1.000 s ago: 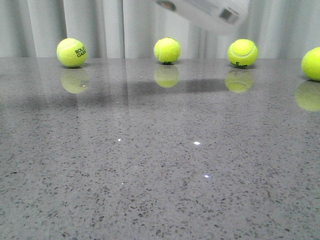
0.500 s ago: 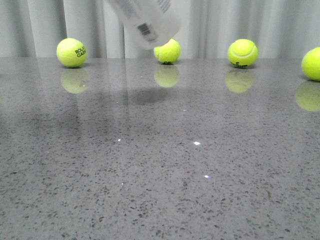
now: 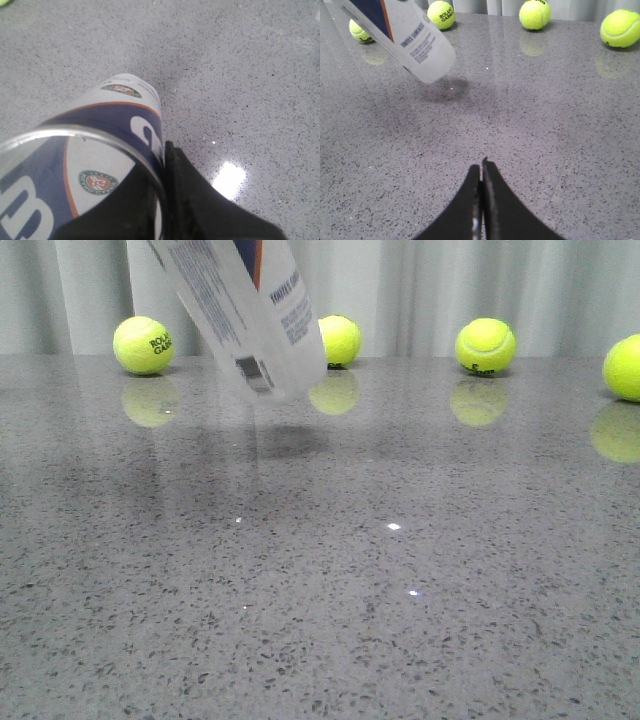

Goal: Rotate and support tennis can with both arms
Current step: 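Lower the can upright onto the table and release it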

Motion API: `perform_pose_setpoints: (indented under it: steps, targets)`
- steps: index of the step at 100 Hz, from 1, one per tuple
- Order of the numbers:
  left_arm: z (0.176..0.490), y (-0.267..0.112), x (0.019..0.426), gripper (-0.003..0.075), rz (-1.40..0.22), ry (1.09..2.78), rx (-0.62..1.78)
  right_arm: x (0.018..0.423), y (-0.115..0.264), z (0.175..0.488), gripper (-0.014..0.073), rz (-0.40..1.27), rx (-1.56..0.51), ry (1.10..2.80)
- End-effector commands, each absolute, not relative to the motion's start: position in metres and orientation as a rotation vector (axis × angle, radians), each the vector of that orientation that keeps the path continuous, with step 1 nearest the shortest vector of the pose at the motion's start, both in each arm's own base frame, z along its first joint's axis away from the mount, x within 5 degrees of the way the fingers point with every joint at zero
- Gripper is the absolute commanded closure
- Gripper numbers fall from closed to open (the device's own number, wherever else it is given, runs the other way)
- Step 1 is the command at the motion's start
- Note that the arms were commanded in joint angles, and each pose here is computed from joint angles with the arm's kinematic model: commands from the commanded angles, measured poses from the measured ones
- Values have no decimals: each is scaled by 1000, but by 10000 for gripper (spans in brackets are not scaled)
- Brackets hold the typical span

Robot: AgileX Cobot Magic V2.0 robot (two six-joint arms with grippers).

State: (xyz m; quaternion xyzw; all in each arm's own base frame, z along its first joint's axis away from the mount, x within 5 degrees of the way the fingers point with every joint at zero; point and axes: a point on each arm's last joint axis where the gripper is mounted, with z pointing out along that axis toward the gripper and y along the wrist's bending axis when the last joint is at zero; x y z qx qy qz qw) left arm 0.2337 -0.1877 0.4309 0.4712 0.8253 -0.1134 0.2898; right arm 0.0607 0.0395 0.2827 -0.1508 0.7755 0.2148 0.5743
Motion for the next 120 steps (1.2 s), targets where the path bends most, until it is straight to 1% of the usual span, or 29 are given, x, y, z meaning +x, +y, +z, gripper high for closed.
perform_pose_setpoints:
  steps: [1,5,10,17,29,34,39,42,67,101,120]
  targets:
    - [442,-188,228,731,-332,2171,1258,63,39,297,664,506,-322,1730]
    - [440,-189,229,712,-331,2176,1262,63,39,297,664,506,-322,1730]
    - [439,-190,231,665,-327,2174,1274,63,39,297,664,506,-322,1730]
    - [437,-191,232,571,-329,2178,1276,63,39,297,664,506,-322,1730]
    - [437,-193,233,358,-335,2172,1272,63,39,297,664,506,-322,1730]
    - [438,-194,234,296,-336,2161,1264,63,39,297,664,506,-322,1730]
    - [438,-194,235,261,-339,2149,1255,63,39,297,664,506,-322,1730]
    - [438,-195,236,253,-341,2146,1251,63,39,297,664,506,-322,1730]
    - [435,-204,244,256,-389,2120,1222,63,39,297,664,506,-322,1730]
    - [442,-221,261,256,-458,2068,1187,63,39,297,664,506,-322,1730]
    - [441,-224,265,256,-464,2066,1185,63,39,297,664,506,-322,1730]
